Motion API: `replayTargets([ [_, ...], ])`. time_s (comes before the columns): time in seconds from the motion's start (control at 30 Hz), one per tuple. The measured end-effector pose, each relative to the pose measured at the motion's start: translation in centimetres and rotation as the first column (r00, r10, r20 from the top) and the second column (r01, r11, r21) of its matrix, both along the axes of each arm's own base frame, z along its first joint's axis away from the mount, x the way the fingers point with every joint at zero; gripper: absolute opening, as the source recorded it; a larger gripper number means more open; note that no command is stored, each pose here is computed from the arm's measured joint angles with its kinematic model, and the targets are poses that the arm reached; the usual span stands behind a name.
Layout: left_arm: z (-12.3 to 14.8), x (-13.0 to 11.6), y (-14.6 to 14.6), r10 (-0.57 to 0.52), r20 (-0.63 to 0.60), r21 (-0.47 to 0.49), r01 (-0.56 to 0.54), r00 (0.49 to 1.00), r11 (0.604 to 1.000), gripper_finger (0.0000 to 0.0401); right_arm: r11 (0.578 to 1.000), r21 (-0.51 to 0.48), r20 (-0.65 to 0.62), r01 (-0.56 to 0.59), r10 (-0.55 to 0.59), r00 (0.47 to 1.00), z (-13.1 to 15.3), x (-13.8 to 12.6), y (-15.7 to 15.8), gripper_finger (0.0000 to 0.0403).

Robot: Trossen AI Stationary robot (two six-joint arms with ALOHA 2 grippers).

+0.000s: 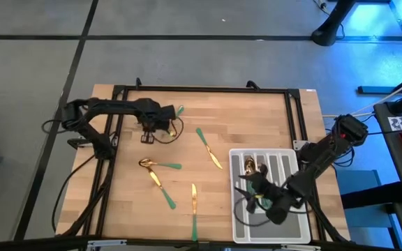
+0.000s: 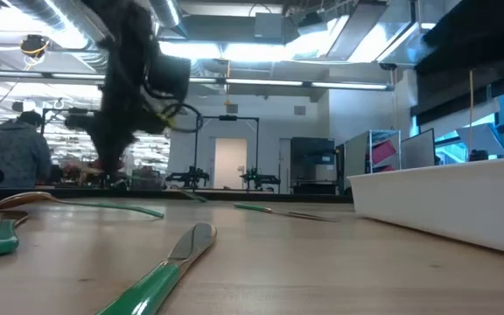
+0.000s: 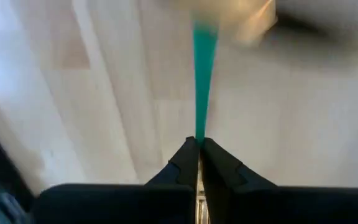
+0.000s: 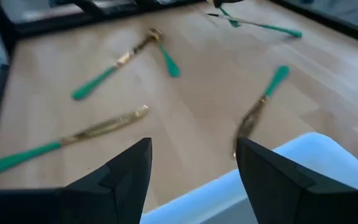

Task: Sort silverware
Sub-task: Put the green fork into the silverware rack

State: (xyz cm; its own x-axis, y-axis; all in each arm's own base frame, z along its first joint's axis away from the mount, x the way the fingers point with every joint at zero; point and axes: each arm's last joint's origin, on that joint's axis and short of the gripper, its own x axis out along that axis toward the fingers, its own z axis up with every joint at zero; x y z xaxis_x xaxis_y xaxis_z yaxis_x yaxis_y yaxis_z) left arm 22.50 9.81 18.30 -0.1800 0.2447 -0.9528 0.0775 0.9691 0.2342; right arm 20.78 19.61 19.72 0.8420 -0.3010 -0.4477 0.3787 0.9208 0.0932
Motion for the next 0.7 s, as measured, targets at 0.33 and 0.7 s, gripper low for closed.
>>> replayTargets([
  [0.33, 5.5, 2.8, -6.2, -0.093, 0.031, 0.008, 0.093, 0.995, 0.996, 0.0004, 1.0, -0.017, 0.142, -0.005, 0.007, 0.99, 0.7, -1.9, 2.1, 0.0234],
  [0.7, -0.1, 11.4, -15.2, -0.51, 0.426, 0.019, 0.556, 0.748, 0.831, 0.0002, 0.996, -0.018, 0.193, 0.09, -0.085, 0.978, 1.0, -0.6, 1.1, 0.0234],
])
